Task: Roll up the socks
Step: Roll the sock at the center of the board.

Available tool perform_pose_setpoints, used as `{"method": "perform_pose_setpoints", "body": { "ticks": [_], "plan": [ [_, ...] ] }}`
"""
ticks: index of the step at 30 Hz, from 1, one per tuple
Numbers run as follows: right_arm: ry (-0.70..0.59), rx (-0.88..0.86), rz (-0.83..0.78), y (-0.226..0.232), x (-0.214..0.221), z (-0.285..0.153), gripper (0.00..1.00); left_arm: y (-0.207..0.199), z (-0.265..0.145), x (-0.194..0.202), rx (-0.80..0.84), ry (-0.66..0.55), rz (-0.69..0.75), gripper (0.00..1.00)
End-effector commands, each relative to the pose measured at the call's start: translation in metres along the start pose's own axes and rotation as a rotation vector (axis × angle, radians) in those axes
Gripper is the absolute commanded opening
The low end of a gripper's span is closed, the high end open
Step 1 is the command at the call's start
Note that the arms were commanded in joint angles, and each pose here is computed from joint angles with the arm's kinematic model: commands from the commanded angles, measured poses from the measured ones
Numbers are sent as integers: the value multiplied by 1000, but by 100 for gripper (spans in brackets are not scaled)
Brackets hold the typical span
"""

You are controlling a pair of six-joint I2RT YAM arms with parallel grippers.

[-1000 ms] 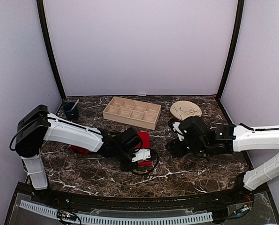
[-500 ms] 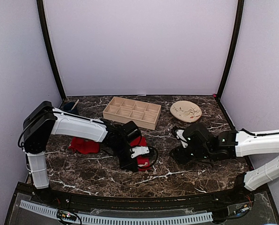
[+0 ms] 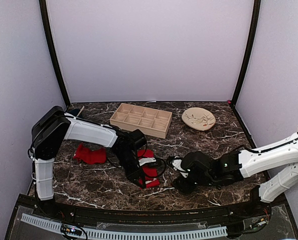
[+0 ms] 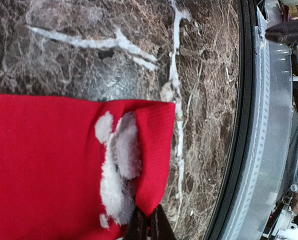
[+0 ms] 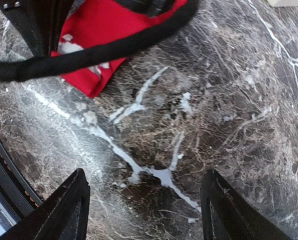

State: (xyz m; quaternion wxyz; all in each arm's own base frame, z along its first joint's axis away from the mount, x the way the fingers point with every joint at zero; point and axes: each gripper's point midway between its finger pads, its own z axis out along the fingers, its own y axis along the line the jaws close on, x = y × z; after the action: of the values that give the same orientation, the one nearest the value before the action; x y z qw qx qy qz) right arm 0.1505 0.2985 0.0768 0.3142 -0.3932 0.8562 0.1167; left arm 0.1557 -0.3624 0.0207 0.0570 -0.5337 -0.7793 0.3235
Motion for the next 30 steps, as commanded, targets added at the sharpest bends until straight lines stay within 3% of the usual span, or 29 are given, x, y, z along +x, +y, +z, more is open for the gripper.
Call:
{"method": "perform_pose_setpoints", "body": {
  "ticks": [1,14,30],
  "plan": [
    [-69,-22,-112,24,-22,0,70,7,14,44,47,140,-137,1],
    [-67,-44,-356,66,-36,20,71,17,16,48,97,164,-195,1],
    [-45,-30,-529,86,-44,49,70,21,22,53,135,186,-223,3]
  ]
}}
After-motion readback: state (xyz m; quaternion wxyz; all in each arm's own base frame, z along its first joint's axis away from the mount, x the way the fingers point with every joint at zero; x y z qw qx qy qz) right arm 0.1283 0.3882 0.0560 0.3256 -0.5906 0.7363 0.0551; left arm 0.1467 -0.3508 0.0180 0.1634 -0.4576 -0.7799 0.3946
